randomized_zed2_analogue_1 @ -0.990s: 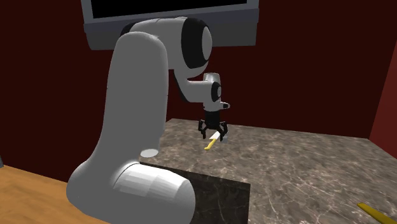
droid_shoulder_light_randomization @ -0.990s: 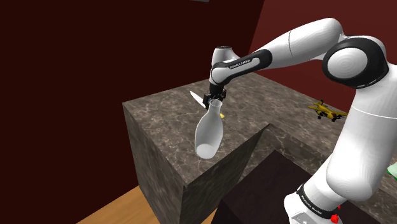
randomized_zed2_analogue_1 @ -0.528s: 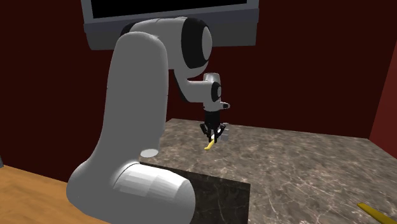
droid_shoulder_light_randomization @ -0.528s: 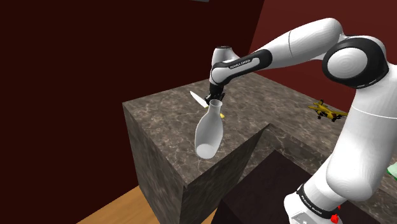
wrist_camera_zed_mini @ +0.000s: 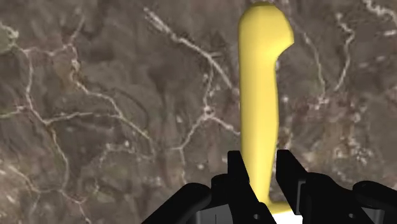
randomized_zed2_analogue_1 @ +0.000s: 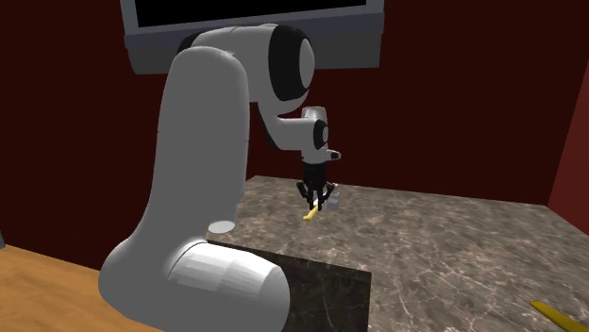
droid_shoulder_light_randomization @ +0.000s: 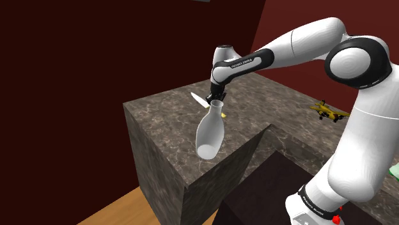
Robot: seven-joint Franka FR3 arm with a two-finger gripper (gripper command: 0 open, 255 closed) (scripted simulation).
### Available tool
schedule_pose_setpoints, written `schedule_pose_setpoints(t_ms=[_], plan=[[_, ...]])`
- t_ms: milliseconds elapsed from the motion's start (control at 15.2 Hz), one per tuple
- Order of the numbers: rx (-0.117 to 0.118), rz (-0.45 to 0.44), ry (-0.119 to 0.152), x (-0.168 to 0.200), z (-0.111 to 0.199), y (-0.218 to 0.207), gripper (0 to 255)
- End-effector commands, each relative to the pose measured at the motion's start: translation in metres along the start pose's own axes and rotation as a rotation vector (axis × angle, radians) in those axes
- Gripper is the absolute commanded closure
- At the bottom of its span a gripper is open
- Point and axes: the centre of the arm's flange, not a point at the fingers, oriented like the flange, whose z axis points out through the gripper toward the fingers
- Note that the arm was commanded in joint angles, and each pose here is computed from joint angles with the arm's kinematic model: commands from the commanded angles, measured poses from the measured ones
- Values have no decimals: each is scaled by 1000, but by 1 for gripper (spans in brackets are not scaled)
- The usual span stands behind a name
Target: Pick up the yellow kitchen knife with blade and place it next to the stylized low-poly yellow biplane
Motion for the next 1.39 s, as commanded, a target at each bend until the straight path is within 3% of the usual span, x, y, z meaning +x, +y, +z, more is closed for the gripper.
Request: schedule_pose_setpoints(t_ms=[0,1320], plan=[[0,0,0,0,-9,1,255],[0,0,0,-1,-115,6,255]])
